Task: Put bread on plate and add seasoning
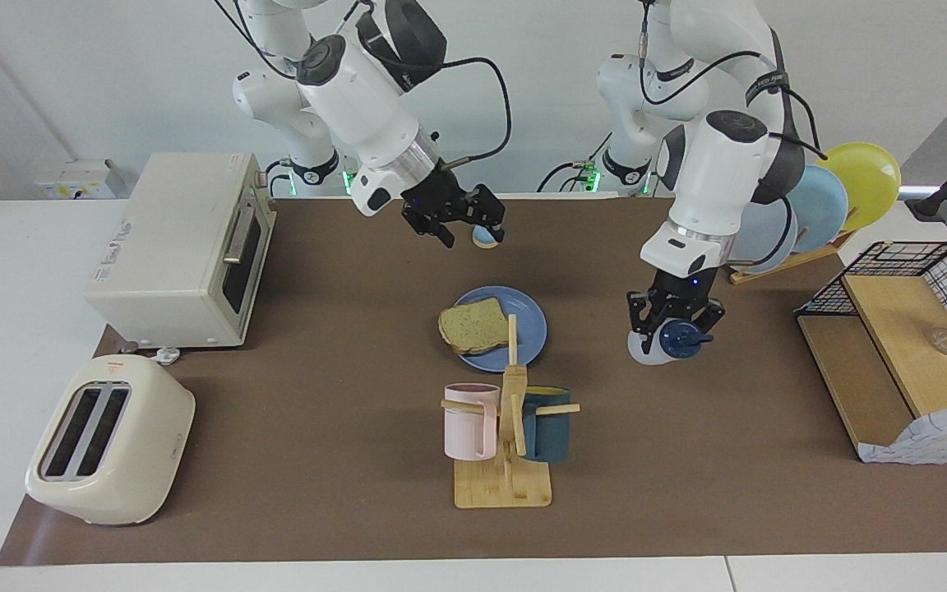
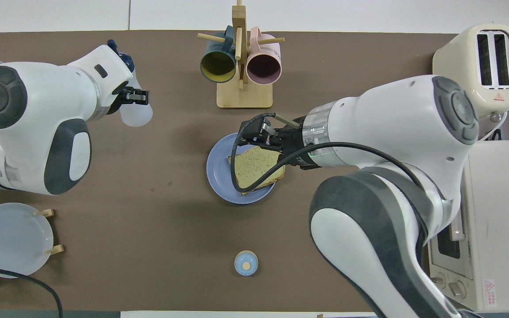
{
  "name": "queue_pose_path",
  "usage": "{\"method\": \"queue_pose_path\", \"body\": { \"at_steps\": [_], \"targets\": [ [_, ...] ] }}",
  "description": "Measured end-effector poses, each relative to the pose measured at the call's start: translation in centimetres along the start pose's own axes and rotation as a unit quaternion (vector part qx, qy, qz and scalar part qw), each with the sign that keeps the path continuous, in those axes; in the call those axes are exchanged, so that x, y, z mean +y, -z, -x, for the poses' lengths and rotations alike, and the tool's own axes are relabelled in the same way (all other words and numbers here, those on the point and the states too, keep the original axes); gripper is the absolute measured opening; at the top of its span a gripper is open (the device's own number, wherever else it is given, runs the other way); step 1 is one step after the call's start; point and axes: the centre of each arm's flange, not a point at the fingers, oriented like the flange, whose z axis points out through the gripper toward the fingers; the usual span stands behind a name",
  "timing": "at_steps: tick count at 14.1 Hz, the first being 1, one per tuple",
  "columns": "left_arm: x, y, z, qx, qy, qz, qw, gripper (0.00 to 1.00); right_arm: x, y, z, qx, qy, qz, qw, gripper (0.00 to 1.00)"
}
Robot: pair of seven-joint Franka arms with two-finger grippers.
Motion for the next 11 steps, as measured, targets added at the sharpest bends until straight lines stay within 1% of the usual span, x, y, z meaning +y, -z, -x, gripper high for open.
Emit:
{"method": "queue_pose_path", "body": {
  "at_steps": [2,5,8,11],
  "targets": [
    [0.0,3.0,1.1,-0.029,-0.034,0.019,0.999,0.42,-0.3,0.4,0.2,-0.013,-0.016,-0.027,0.999,1.0],
    [1.0,6.7,3.1,-0.071,-0.104,0.046,0.991,0.42,-0.9,0.8,0.0,-0.008,-0.029,-0.059,0.998,1.0],
    [3.1,9.0,4.9,-0.099,-0.171,0.067,0.978,0.42,-1.0,1.0,0.0,-0.01,-0.044,-0.072,0.996,1.0],
    [5.2,9.6,6.3,-0.116,-0.236,0.084,0.961,0.42,-1.1,1.1,0.0,-0.017,-0.054,-0.083,0.995,1.0]
  ]
}}
